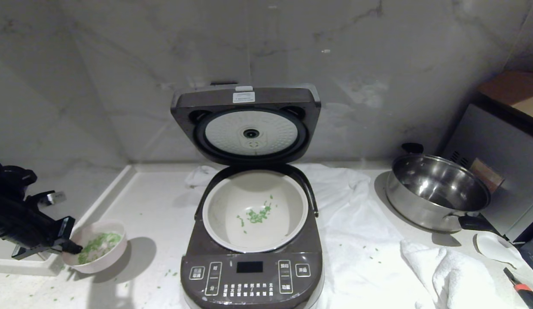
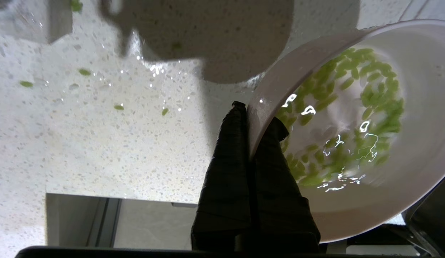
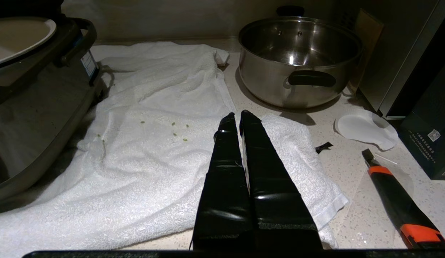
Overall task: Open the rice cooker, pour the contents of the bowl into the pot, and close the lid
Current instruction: Pour the water from the bowl into the rice cooker
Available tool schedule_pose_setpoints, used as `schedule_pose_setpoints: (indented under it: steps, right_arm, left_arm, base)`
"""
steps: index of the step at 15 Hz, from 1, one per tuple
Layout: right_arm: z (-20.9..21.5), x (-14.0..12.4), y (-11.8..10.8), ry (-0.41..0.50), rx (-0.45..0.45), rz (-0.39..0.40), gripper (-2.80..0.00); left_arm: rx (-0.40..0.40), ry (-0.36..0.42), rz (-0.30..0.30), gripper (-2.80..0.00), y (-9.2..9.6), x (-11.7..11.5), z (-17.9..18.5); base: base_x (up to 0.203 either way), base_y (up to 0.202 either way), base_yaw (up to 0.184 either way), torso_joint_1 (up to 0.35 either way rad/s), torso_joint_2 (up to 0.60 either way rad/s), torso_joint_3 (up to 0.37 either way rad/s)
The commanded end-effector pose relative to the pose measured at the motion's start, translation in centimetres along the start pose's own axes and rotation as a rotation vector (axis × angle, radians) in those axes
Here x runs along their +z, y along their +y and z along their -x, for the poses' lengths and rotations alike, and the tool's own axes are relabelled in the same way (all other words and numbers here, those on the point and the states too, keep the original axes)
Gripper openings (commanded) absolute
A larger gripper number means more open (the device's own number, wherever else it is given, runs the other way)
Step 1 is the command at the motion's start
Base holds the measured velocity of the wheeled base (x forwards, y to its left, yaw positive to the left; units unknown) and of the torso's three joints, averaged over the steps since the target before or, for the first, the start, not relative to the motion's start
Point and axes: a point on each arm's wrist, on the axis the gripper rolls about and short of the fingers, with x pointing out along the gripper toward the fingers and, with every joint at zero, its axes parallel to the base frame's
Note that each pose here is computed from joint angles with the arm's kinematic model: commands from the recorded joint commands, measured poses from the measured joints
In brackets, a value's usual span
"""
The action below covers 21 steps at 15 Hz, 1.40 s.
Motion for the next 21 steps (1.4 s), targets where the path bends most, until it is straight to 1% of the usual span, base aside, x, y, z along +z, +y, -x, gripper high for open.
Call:
schedule_pose_setpoints:
  steps: [1,3,7,9,11,14,17,19,21]
  right_arm:
    - [0.0,0.0,0.0,-0.001,0.0,0.0,-2.8]
    - [0.0,0.0,0.0,0.001,0.0,0.0,-2.8]
    - [0.0,0.0,0.0,0.001,0.001,0.0,-2.8]
    - [0.0,0.0,0.0,0.0,0.0,0.0,-2.8]
    - [0.0,0.0,0.0,0.001,0.0,0.0,-2.8]
    - [0.0,0.0,0.0,0.001,0.001,0.0,-2.8]
    - [0.0,0.0,0.0,0.001,0.001,0.0,-2.8]
    - [0.0,0.0,0.0,0.0,0.0,0.0,-2.8]
    - [0.0,0.0,0.0,-0.001,0.0,0.0,-2.8]
  left_arm:
    - [0.002,-0.04,-0.013,-2.8,-0.6,0.7,0.9]
    - [0.001,-0.066,-0.02,-2.8,-1.4,1.4,1.4]
    - [-0.008,-0.07,-0.032,-2.8,-3.1,2.6,2.5]
    - [-0.014,-0.071,-0.047,-2.8,-4.1,2.9,2.9]
    - [-0.016,-0.088,-0.053,-2.8,-4.7,3.3,3.4]
    - [-0.022,-0.081,-0.073,-2.8,-5.7,3.8,4.1]
    - [-0.033,-0.08,-0.097,-2.8,-7.3,4.5,4.8]
    - [-0.042,-0.075,-0.116,-2.8,-8.7,4.9,5.4]
    - [-0.054,-0.07,-0.142,-2.8,-10.5,5.1,5.7]
  base:
    - [0.0,0.0,0.0,0.0,0.0,0.0]
    - [0.0,0.0,0.0,0.0,0.0,0.0]
    - [0.0,0.0,0.0,0.0,0.0,0.0]
    - [0.0,0.0,0.0,0.0,0.0,0.0]
    - [0.0,0.0,0.0,0.0,0.0,0.0]
    - [0.0,0.0,0.0,0.0,0.0,0.0]
    - [0.0,0.0,0.0,0.0,0.0,0.0]
    - [0.0,0.0,0.0,0.0,0.0,0.0]
    - [0.0,0.0,0.0,0.0,0.0,0.0]
